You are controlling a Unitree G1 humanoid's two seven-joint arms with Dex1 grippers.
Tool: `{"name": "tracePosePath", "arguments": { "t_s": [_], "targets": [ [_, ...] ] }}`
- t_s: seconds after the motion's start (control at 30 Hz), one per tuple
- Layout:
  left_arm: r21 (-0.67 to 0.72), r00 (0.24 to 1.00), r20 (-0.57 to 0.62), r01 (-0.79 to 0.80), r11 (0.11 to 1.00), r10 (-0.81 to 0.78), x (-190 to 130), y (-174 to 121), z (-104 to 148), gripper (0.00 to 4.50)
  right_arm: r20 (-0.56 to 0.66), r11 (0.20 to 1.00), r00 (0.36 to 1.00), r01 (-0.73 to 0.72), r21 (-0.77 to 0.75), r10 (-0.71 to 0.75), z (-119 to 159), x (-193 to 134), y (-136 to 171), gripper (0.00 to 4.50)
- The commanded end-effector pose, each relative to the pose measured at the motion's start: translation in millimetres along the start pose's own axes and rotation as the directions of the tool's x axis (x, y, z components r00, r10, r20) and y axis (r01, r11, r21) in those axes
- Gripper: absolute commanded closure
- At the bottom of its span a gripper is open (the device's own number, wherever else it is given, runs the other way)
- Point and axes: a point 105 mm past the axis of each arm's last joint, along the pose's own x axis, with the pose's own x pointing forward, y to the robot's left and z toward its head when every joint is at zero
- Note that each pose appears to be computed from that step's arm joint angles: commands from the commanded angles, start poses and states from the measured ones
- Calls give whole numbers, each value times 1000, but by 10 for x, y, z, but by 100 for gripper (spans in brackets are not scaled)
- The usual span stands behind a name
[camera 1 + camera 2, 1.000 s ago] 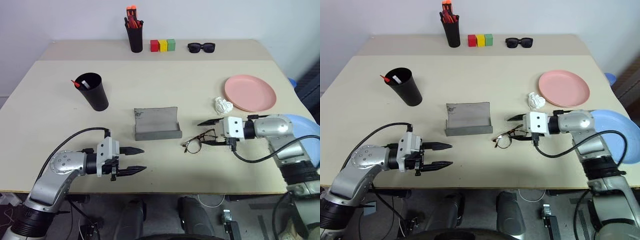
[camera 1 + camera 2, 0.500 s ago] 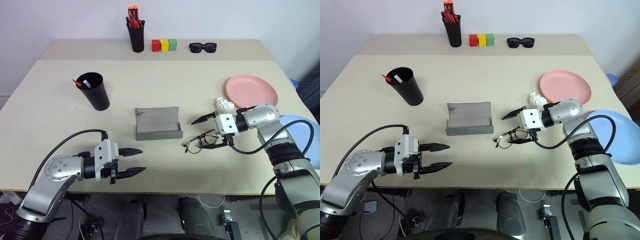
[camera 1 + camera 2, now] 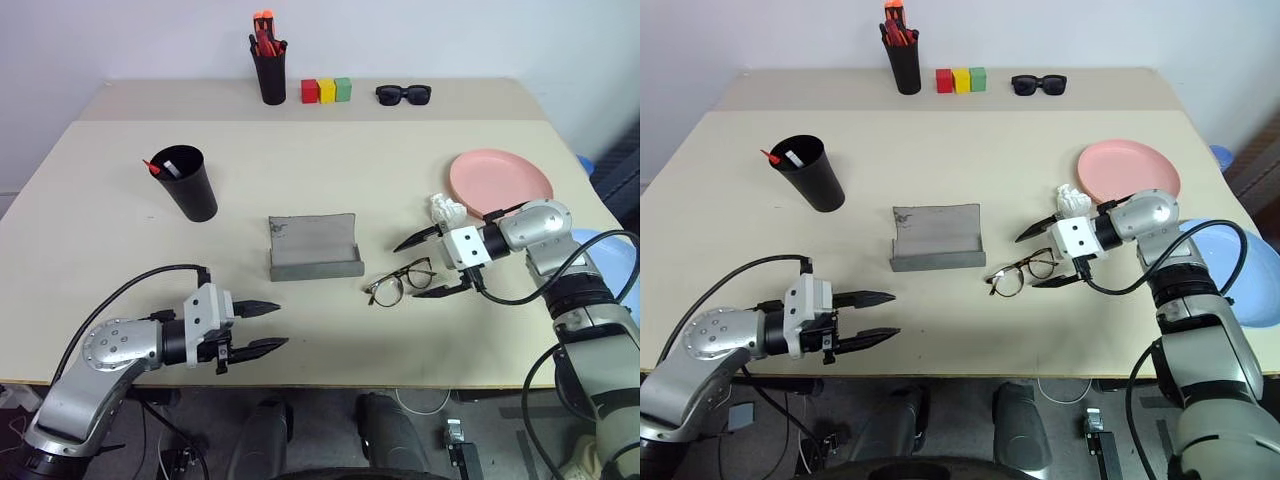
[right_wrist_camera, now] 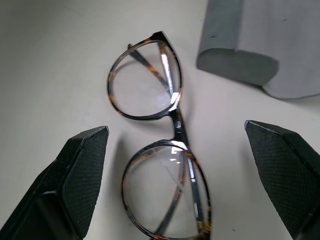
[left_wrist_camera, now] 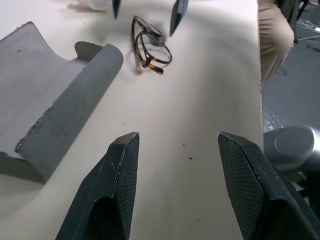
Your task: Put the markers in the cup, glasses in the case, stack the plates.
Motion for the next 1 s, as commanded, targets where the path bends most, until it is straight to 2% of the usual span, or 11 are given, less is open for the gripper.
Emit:
{"name": "tracePosePath", "arguments": {
  "t_s": [0.03,0.3,0.33,0.4,0.53,0.63,0.67,1.0],
  "targets": [
    [34,1000,21,-2,999,1,-22,-24,92,197,7,999,1000,2,-44,-2,62,15,-80,5],
    [31,1000,14,-17,999,17,-57,-46,82,197,18,999,1000,-17,-43,18,47,110,-72,5],
    [30,1000,12,-20,999,19,-63,-50,77,197,18,999,1000,-18,-43,19,45,115,-74,27],
    [27,1000,11,-23,999,23,-70,-58,73,197,17,999,1000,-19,-41,20,38,119,-74,86],
    [24,1000,9,-28,999,28,-80,-72,67,197,14,999,1000,-21,-39,22,27,122,-75,298],
    [23,1000,8,-30,999,30,-84,-76,64,197,12,999,1000,-20,-40,21,24,123,-80,432],
    [22,1000,8,-31,999,30,-85,-77,62,197,12,999,1000,-20,-41,21,23,123,-80,442],
    [27,1000,10,-27,999,27,-76,-59,61,197,4,999,1000,-15,-38,16,12,101,-83,442]
  ]
}}
